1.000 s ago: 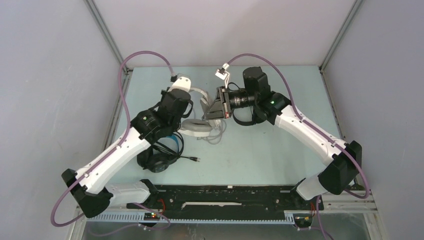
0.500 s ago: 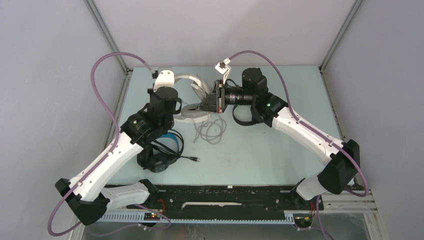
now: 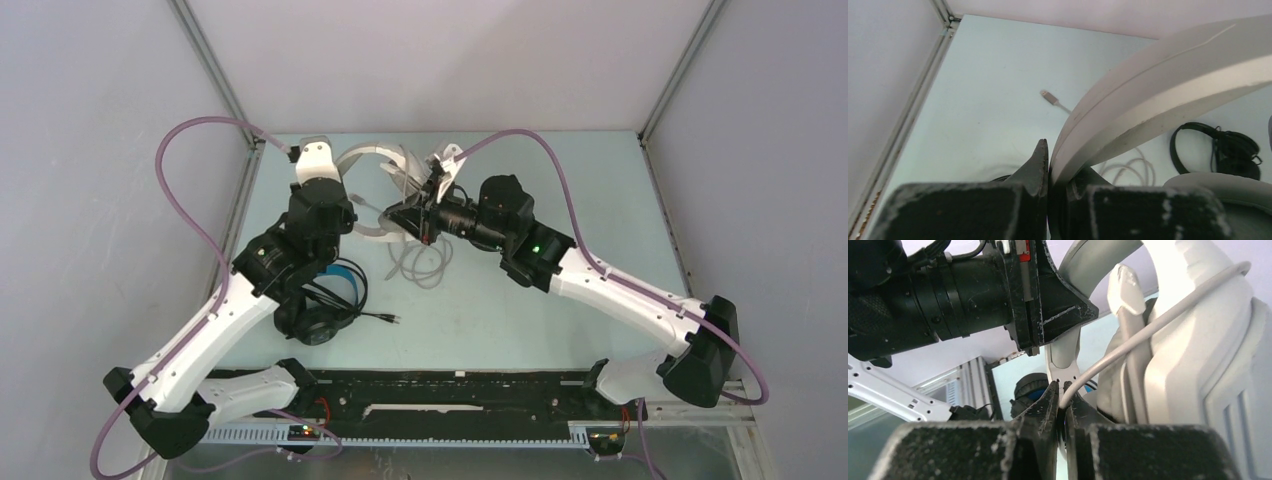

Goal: Wrap the headphones
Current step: Wrap the headphones cable around the headphones.

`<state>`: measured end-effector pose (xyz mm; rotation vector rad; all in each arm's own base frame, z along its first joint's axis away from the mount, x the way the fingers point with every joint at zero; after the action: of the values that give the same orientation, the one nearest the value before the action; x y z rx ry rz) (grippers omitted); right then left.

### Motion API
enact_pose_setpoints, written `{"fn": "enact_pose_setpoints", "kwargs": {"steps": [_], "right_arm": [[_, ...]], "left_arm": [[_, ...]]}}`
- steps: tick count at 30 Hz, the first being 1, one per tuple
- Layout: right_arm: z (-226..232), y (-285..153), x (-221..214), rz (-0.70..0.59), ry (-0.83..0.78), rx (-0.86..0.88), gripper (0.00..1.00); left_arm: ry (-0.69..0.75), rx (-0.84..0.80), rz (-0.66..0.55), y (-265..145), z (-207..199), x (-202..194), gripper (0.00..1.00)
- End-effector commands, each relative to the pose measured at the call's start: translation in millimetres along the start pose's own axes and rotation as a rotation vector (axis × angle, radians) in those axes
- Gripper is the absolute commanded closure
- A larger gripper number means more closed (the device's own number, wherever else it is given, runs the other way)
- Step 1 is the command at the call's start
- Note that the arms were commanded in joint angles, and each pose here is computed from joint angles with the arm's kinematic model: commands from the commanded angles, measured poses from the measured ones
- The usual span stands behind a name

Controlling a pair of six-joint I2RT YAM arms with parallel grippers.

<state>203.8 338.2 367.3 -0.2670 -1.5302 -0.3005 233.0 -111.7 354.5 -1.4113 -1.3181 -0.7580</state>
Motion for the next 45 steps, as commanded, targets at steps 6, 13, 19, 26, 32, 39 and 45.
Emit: {"fn": "enact_pose_setpoints", "kwargs": {"steps": [6, 13, 19, 26, 32, 39, 45], "right_arm": [[6.9, 3.2, 4.0, -0.043, -0.206, -0.090, 0.86], [13.3, 4.7, -1.5, -0.024, -0.272, -0.111, 0.83], [17.1, -0.8, -10.5, -0.052, -0.327, -0.102, 0.81], [25.8, -16.5, -18.8, -0.102, -0.418, -0.055, 0.71], [25.3, -35.2, -13.0, -0.143, -0.449, -0.088, 0.63], [26.3, -60.3, -16.4, -0.164, -0.481, -0.099, 0.49], [18.6, -63.5, -22.1, -0.231, -0.464, -0.119, 0.32]], "left_arm": [[-0.327, -0.101, -0.111, -14.1, -11.4, 33.2, 1.00], [-0.379, -0.136, -0.113, -21.6, -11.9, 40.2, 1.00], [-0.413, -0.169, -0.110, -25.8, -14.5, 45.6, 1.00], [-0.473, -0.240, -0.095, -33.2, -20.3, 51.6, 1.00], [-0.532, -0.276, -0.091, -37.4, -23.7, 56.7, 1.00], [-0.614, -0.316, -0.085, -42.7, -24.3, 59.1, 1.00], [-0.671, -0.387, -0.053, -49.6, -30.4, 60.4, 1.00]]}}
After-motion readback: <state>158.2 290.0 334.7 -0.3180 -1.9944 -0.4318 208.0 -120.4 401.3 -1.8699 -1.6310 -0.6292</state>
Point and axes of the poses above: each gripper's point midway between its finger pads, its own y axis out along the fingers, its own z axis along the line the jaws close on, x = y × z, the point moved 7 cm from there along -y, back along the fingers, and after that the axes turned 14 degrees about -y, right-handed, at the moved point
